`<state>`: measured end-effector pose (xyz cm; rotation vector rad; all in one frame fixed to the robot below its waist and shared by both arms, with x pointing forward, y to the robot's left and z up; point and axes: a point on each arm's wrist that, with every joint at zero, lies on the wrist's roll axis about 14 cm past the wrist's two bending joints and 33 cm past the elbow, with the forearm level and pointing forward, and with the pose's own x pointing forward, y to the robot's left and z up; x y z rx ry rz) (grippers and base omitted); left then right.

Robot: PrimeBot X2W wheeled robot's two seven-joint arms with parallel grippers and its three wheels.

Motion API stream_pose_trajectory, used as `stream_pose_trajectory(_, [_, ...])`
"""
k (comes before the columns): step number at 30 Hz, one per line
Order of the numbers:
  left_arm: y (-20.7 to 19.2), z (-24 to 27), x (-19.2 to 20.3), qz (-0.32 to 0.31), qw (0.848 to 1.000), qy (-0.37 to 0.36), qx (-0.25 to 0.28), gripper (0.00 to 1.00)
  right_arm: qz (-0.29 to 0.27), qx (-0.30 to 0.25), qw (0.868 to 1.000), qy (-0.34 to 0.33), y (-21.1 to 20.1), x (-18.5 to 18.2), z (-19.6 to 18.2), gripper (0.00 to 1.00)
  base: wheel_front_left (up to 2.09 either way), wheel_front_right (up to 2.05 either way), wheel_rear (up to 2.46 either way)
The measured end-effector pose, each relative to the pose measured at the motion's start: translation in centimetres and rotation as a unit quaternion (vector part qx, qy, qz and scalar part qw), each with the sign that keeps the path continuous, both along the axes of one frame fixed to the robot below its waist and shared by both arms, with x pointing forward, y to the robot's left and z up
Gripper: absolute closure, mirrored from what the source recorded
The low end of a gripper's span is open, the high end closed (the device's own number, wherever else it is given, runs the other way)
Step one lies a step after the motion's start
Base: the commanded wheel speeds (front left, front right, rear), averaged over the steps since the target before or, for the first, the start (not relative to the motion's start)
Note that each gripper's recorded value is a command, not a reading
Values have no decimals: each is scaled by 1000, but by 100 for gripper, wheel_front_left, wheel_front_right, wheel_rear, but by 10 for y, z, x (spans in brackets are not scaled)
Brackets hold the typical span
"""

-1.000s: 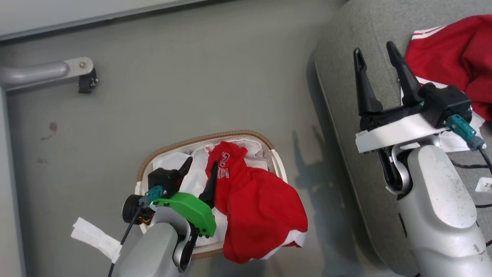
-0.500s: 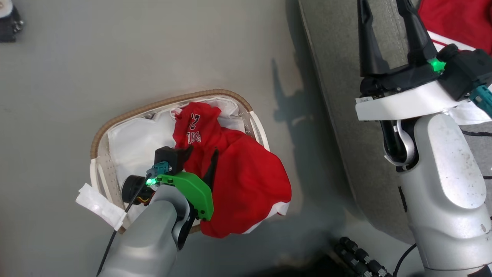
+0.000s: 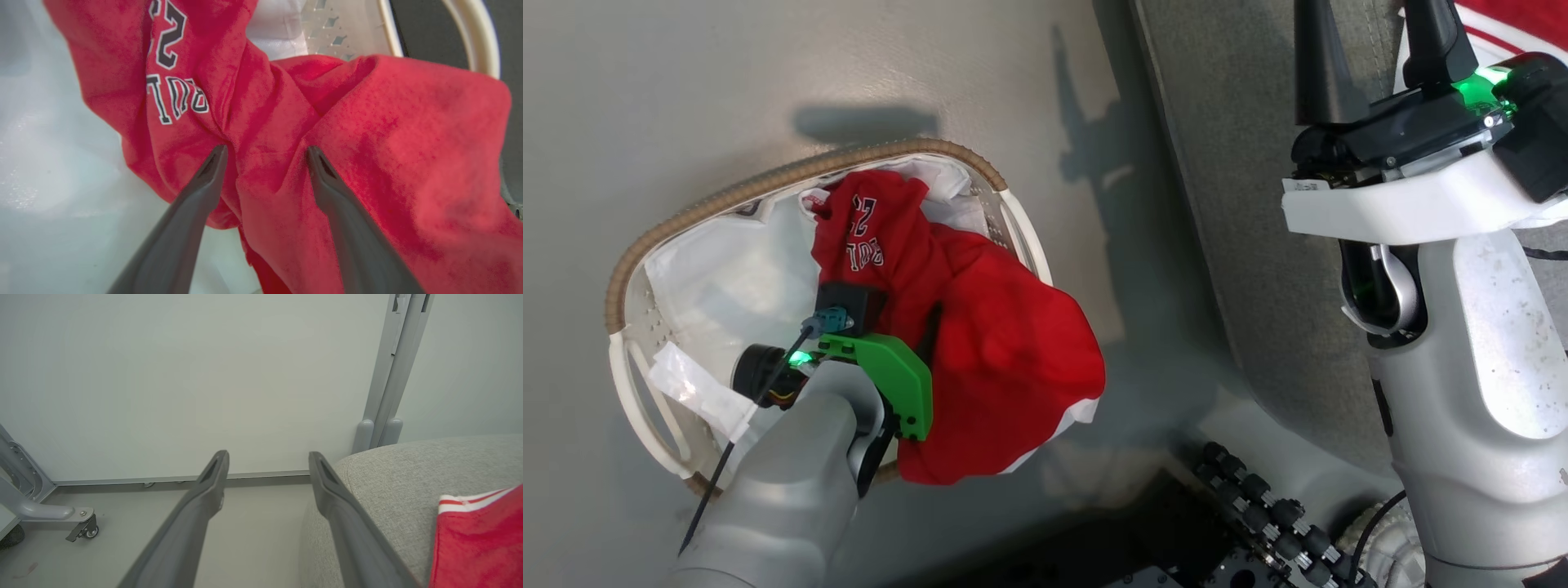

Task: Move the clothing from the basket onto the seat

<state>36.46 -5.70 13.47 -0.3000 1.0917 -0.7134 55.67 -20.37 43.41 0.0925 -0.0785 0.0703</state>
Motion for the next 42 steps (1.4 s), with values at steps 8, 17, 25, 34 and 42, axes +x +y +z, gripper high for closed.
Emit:
stream_pose_trajectory(8, [-8,-17,-22,-14,998,61,-5,0,1,-6,1000,3,-1,1,-9,0,0,0,0])
stream_pose_trajectory(17, [-6,-21,-35,-34,995,92,-5,100,6,-1,1000,6,3,3,-15,0,0,0,0])
stream_pose_trajectory(25, [-8,-10,-28,-40,997,64,-16,100,5,4,1000,2,2,2,-5,0,0,0,0])
stream_pose_trajectory(34, [-12,32,-20,-4,999,21,-42,100,5,6,1000,0,5,-13,18,0,0,0,0])
stream_pose_trajectory(42, [-12,89,12,44,995,-45,-72,100,8,7,1000,5,12,-37,34,0,0,0,0])
